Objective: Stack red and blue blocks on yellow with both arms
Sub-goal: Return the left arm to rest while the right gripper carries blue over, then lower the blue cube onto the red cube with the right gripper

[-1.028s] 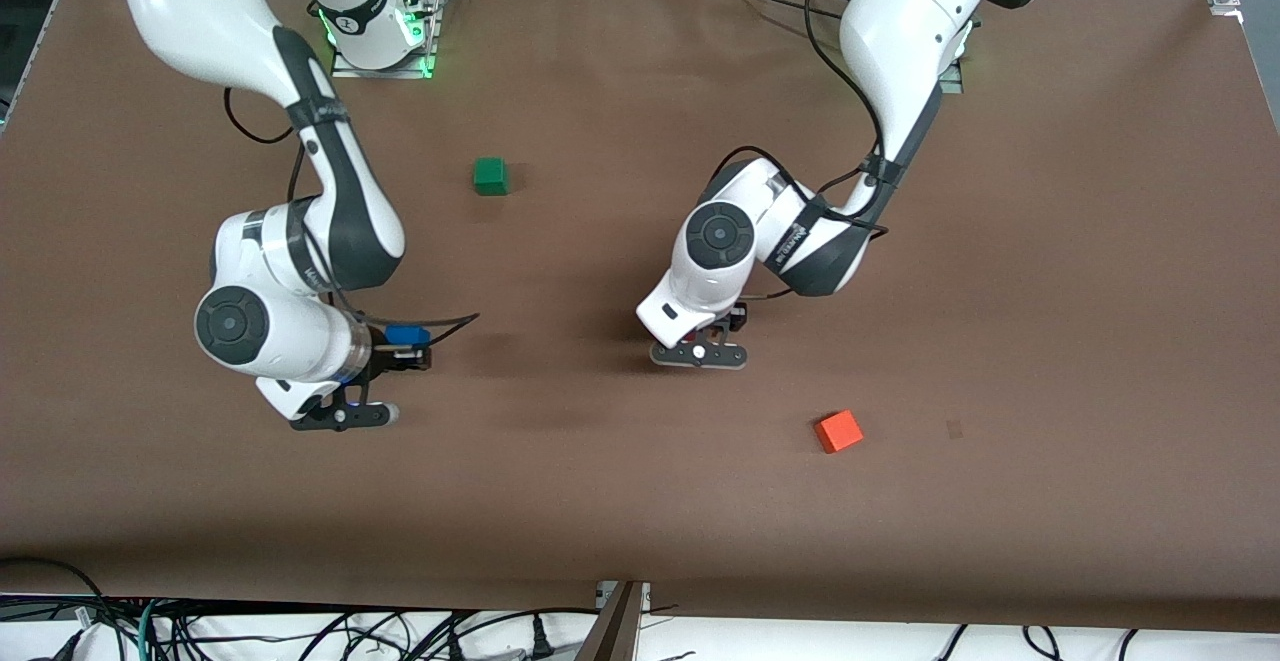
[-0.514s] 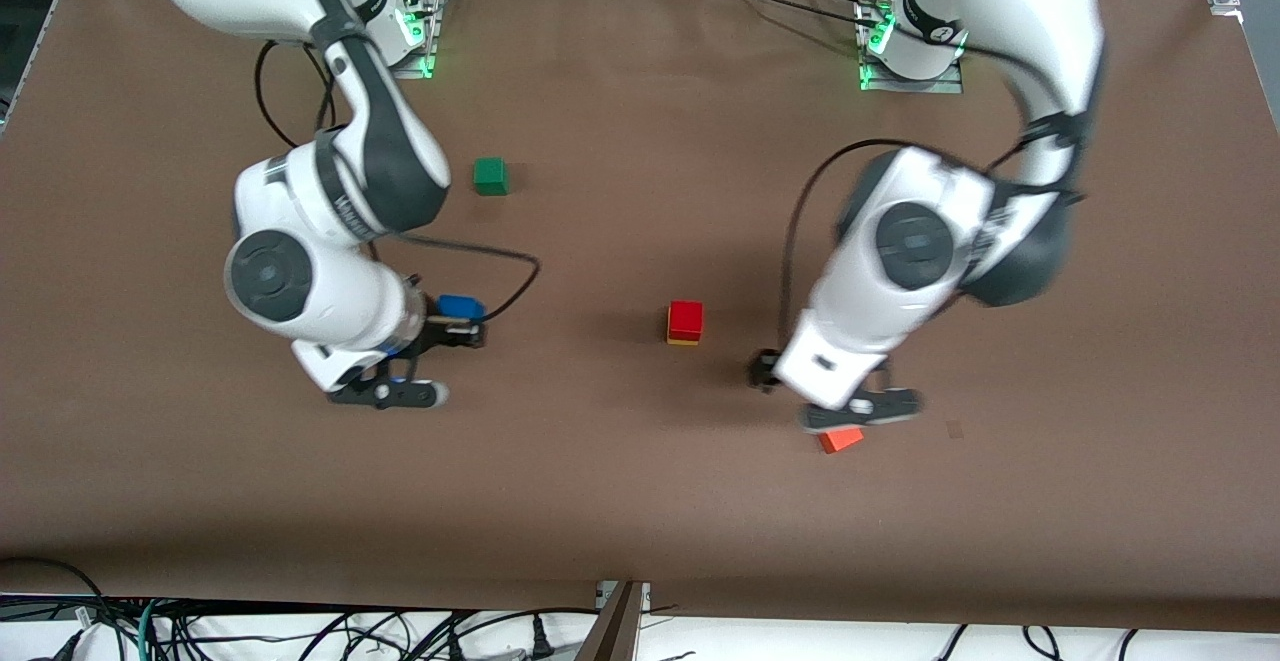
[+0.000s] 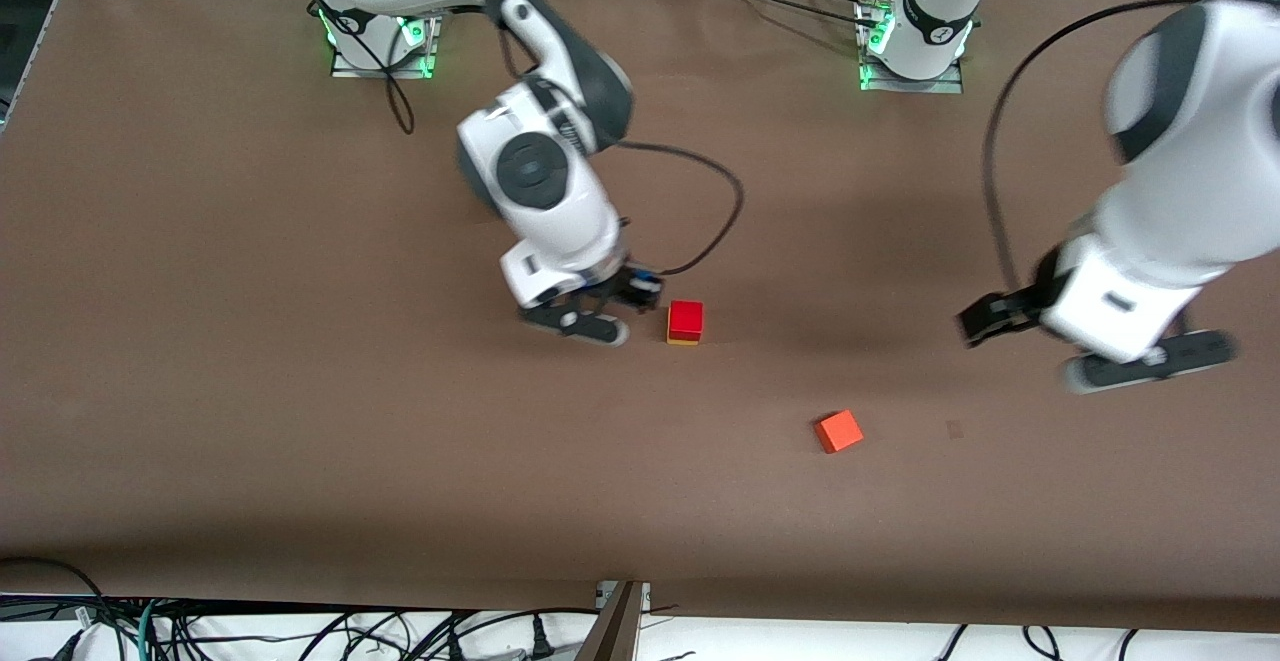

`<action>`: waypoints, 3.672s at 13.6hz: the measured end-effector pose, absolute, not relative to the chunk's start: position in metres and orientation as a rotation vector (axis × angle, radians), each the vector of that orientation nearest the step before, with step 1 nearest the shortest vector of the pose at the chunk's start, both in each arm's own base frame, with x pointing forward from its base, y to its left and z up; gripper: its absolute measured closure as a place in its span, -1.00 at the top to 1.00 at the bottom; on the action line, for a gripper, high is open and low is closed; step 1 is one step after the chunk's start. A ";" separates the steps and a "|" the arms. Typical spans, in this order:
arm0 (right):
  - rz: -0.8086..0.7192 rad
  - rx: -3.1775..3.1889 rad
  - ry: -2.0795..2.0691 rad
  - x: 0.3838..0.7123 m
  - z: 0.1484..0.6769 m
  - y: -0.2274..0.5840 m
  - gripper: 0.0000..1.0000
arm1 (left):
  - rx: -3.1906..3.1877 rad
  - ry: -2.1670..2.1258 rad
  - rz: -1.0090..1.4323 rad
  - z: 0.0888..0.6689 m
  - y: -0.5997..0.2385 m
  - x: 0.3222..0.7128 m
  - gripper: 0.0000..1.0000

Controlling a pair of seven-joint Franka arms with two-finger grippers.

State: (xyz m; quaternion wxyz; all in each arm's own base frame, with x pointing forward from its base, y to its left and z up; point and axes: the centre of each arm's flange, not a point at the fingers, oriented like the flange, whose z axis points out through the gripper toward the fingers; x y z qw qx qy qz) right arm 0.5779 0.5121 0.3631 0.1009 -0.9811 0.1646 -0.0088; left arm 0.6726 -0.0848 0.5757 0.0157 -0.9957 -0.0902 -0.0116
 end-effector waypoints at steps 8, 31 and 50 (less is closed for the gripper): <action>-0.169 -2.986 0.408 0.554 0.317 0.559 0.10 | -3.140 -0.273 0.142 0.575 -0.022 0.659 1.00; -0.297 -2.923 0.403 0.582 0.312 0.551 0.10 | -3.102 -0.343 0.273 0.571 -0.001 0.604 1.00; -0.275 -2.929 0.408 0.577 0.309 0.555 0.12 | -3.102 -0.345 0.273 0.571 0.000 0.604 1.00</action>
